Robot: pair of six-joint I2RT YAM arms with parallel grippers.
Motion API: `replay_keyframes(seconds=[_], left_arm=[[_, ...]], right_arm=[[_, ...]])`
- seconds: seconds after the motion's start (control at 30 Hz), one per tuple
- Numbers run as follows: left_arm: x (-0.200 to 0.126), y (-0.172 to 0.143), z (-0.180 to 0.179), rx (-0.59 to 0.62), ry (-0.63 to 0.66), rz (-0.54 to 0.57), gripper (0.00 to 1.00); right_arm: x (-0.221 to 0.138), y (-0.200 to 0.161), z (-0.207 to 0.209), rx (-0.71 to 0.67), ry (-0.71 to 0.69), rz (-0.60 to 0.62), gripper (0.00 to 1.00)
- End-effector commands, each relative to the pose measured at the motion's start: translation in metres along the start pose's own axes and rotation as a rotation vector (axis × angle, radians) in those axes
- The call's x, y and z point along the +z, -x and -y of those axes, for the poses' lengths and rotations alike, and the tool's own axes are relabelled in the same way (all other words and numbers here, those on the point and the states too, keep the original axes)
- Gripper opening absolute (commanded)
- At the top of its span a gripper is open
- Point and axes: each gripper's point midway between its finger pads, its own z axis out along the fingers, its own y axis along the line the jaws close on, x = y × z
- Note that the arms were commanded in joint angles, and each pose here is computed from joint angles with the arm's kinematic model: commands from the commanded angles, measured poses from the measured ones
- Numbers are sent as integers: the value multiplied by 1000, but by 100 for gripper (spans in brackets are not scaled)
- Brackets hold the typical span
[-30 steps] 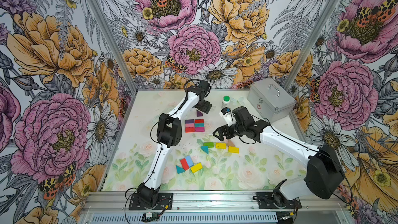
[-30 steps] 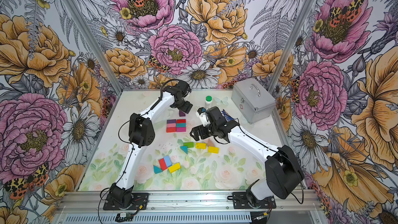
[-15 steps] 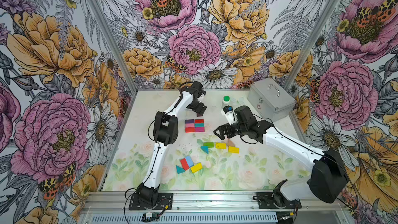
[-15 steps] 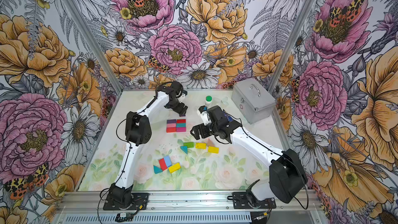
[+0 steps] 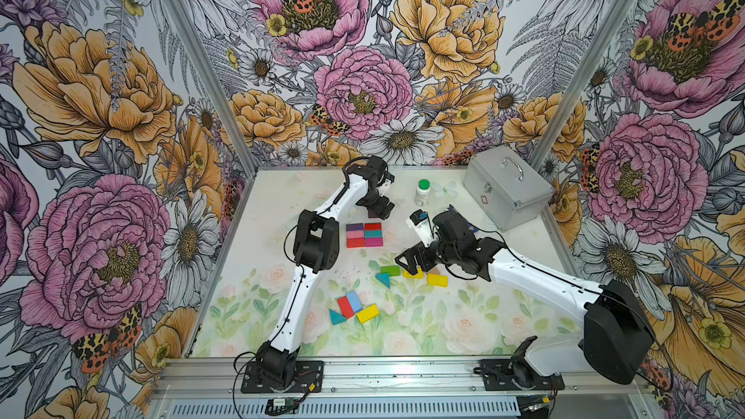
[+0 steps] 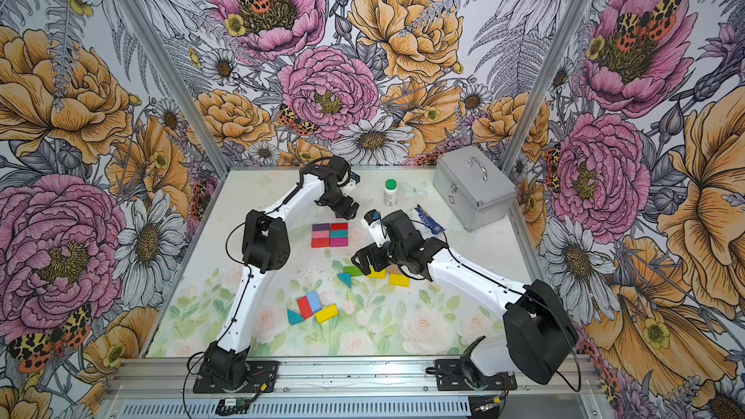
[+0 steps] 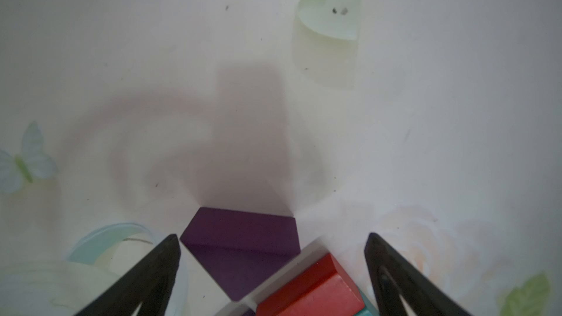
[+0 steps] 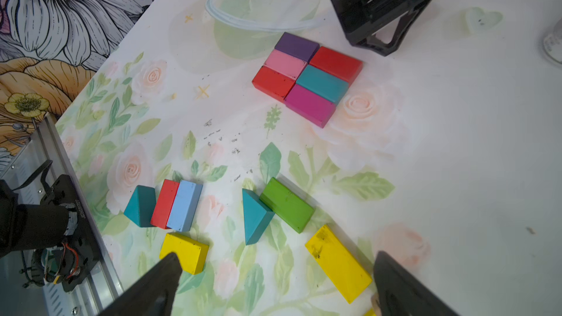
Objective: Assemble a piece of candy with building blocks
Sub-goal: Assemble the building block at the center of the board.
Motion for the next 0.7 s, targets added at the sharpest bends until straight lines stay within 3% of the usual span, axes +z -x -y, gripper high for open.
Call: replay_keyframes(seconds=[0.0,0.27,0.67], left_arm=[[3,6,-6,10,1,20,95],[3,2,-2,29,-20,11,94],[9,-3,-25,-19,68,-13,92]], right_arm=[[-7,27,-21,-96,77,181,100],[3,19,-18,-89,87,187,100],[1,25,-20,-92,91,178,100]])
